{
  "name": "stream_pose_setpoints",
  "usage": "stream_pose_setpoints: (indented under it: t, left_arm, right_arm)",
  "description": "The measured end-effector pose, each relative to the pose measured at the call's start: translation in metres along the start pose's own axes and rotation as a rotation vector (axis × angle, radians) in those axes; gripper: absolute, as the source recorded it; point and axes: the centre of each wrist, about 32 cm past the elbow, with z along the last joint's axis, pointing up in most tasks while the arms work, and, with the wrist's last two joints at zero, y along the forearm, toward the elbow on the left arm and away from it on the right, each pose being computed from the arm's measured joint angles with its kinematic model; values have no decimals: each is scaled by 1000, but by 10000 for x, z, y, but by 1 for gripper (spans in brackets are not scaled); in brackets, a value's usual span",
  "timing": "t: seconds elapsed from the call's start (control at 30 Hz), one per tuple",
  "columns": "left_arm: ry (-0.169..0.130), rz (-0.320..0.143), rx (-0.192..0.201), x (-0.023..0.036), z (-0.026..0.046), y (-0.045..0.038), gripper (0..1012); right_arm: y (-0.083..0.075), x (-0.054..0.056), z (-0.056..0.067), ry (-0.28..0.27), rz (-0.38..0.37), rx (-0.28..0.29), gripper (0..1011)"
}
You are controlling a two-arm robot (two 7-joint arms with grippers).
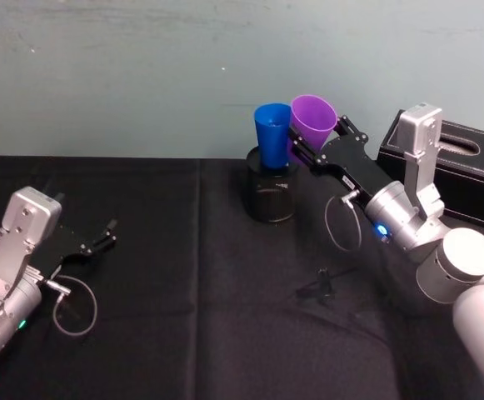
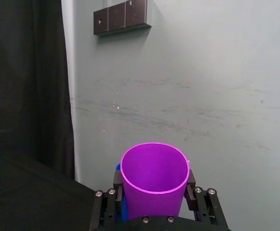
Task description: Pick up one cup with a gripper and tap it against the other cup.
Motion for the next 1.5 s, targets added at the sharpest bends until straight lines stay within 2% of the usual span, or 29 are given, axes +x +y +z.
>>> stream_pose_setpoints:
  t: [0.13,0.3,0.67,0.83,1.5]
  left_arm:
    - [0,0,0,0,0,0,1011]
    - [0,0,0,0,0,0,1011]
    - [0,0,0,0,0,0,1011]
    - [0,0,0,0,0,0,1011]
    - [0,0,0,0,0,0,1011]
  right_arm:
    - [-27,-27,42,6,-10,-8,726]
    - [-119,-122,117,17,-28,-37,726]
    - [-296,-235,267,5,-33,-59,726]
    - [-357,-248,288,-2,-28,-67,726]
    - [-349,-252,288,0,-31,-67,726]
